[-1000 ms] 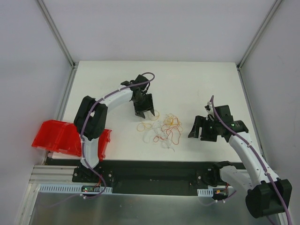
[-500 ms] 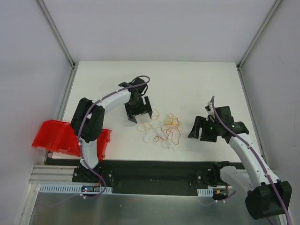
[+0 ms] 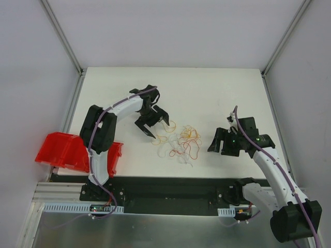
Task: Untangle the cables
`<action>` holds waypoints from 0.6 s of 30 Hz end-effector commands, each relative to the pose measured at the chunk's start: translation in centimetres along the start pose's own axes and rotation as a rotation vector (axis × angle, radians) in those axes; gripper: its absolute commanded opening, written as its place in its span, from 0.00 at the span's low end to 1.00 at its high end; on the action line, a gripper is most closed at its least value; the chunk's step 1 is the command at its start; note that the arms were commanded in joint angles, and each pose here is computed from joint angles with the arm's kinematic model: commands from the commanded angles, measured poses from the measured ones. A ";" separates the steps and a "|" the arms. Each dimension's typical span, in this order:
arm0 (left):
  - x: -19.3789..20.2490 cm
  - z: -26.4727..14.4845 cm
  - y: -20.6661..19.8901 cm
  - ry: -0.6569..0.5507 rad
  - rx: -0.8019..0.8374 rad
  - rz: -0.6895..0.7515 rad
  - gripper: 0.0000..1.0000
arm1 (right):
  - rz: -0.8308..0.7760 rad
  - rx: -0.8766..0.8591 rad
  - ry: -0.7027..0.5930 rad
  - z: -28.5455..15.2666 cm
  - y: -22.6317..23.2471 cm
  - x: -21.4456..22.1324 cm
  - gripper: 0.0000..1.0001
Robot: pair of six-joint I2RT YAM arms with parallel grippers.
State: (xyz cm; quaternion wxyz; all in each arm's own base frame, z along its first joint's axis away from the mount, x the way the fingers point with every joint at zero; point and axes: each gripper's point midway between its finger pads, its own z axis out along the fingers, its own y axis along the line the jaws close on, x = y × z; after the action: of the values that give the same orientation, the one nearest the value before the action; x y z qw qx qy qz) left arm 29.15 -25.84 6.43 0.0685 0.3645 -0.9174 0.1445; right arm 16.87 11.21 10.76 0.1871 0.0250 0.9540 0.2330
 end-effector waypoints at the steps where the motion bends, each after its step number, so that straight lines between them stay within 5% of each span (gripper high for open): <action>1: -0.2 1.8 -0.5 0.065 -0.062 -0.169 0.99 | -0.017 -0.030 -0.029 -0.3 0.4 -0.4 0.79; 8: -2.0 4.2 -0.2 0.019 -0.134 -0.224 0.98 | -0.016 -0.042 -0.029 -0.3 0.5 -0.3 0.79; 13: -2.8 5.3 1.5 -0.022 -0.214 -0.249 0.86 | -0.016 -0.045 -0.027 -0.2 0.5 -0.3 0.79; 15: -3.1 5.2 2.4 -0.045 -0.259 -0.242 0.75 | -0.015 -0.047 -0.029 -0.1 0.5 -0.4 0.79; 18: -4.2 4.8 3.7 -0.124 -0.310 -0.204 0.45 | -0.016 -0.049 -0.025 -0.1 0.6 -0.4 0.79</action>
State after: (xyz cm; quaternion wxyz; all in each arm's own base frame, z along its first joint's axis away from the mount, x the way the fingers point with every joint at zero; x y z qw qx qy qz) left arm 30.04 -25.81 1.58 0.1201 0.4441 -0.8855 0.0649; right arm 16.73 11.43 10.81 0.1890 0.0247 0.9506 0.2448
